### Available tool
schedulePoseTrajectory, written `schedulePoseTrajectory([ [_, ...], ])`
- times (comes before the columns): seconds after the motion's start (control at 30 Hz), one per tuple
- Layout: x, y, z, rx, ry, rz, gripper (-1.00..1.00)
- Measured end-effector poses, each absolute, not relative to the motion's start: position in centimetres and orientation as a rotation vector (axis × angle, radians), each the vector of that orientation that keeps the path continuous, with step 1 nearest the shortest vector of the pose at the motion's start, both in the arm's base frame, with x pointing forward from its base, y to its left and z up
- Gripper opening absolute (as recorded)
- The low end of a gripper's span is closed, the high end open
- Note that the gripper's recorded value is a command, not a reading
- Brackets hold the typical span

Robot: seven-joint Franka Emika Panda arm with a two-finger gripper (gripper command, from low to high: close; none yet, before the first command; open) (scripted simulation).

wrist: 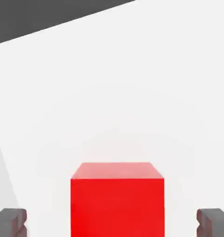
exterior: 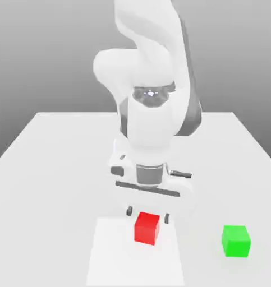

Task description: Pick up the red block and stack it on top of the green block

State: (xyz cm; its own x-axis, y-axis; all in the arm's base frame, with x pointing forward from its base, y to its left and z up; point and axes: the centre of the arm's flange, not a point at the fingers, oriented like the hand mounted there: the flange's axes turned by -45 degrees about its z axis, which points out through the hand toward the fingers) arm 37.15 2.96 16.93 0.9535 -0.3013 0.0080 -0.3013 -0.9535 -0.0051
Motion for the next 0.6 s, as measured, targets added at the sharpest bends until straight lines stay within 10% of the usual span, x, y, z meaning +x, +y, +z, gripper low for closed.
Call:
schedulePoseTrajectory([
  [0.1,36.8,2.9,15.1,-3.103,0.475,-0.006,0.00],
  [0.13,36.7,2.9,14.5,-3.105,0.473,-0.003,-1.00],
  [0.6,37.2,3.0,18.2,-3.101,0.479,-0.016,-1.00],
])
